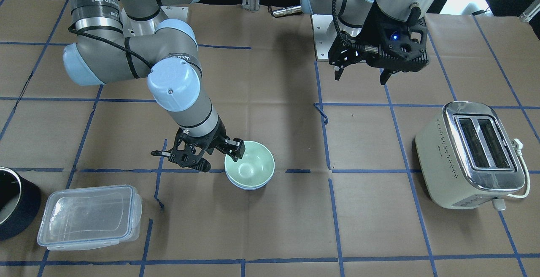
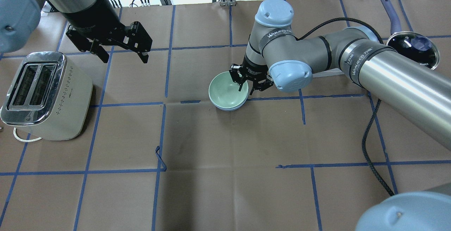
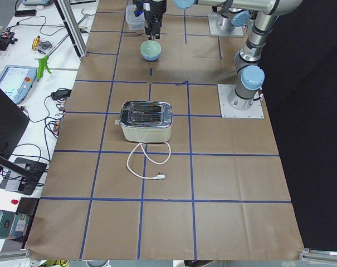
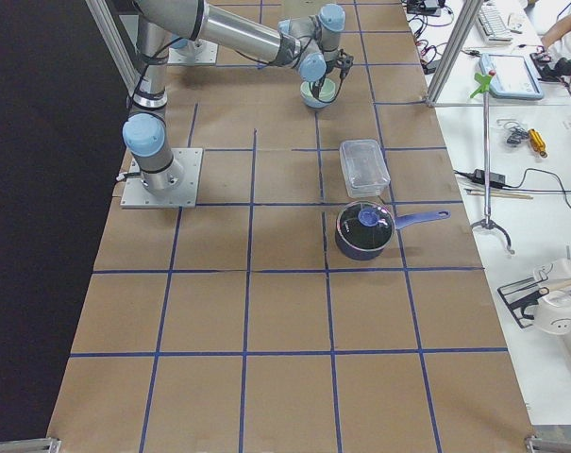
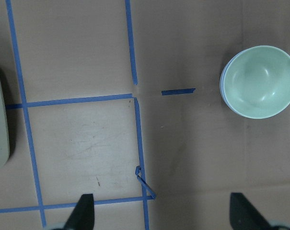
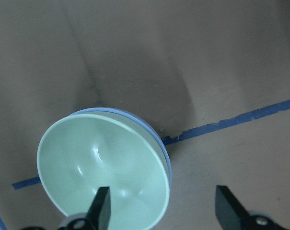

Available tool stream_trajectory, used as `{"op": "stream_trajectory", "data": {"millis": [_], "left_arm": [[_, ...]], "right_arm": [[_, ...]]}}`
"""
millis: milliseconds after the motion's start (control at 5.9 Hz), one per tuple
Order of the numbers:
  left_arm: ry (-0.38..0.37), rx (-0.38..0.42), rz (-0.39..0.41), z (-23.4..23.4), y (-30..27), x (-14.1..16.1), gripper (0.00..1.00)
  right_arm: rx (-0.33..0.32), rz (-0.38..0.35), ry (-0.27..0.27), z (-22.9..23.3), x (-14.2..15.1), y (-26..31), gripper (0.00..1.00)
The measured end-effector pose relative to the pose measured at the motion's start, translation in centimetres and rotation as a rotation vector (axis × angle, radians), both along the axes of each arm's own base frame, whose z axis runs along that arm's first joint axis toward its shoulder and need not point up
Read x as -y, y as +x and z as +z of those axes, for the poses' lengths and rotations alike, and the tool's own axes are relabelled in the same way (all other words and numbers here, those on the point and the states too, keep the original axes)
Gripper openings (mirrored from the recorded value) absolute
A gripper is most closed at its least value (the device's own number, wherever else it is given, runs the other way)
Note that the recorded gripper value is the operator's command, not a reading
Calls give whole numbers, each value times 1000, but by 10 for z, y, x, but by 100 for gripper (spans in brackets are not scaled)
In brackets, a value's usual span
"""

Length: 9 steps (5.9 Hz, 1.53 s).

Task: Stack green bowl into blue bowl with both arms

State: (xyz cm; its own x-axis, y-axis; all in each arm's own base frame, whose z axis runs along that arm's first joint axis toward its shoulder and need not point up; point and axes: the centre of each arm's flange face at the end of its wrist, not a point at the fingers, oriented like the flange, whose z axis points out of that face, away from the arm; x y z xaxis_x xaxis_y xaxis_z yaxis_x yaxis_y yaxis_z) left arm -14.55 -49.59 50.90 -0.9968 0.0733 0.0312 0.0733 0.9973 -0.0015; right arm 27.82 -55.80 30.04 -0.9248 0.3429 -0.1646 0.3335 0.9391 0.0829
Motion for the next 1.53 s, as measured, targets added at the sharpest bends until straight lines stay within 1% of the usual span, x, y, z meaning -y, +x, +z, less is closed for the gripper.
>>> {"op": "stream_trajectory", "data": {"millis": [169, 339, 508, 678, 847, 1017, 1186, 1525], "left_arm": [[1, 0, 3, 0, 1, 0, 98], [1, 0, 6, 0, 3, 1, 98], [0, 1, 6, 0, 3, 0, 98], [1, 2, 5, 0, 3, 0, 98], [2, 2, 5, 0, 3, 0, 98], [2, 3, 5, 0, 3, 0, 98], [3, 3, 4, -1, 3, 0, 98], [3, 3, 4, -1, 2, 0, 98]], "right_arm": [[-7, 5, 11, 32, -8, -10, 100], [-15, 25, 24, 66, -22, -29, 100], [-33, 55, 34, 99, -38, -59, 100], [-73, 100, 41, 129, -56, -92, 100], [-125, 149, 49, 153, -73, -113, 100], [-160, 183, 64, 172, -85, -123, 100], [-169, 197, 77, 185, -88, -132, 100], [-161, 220, 74, 196, -90, -144, 100]]}}
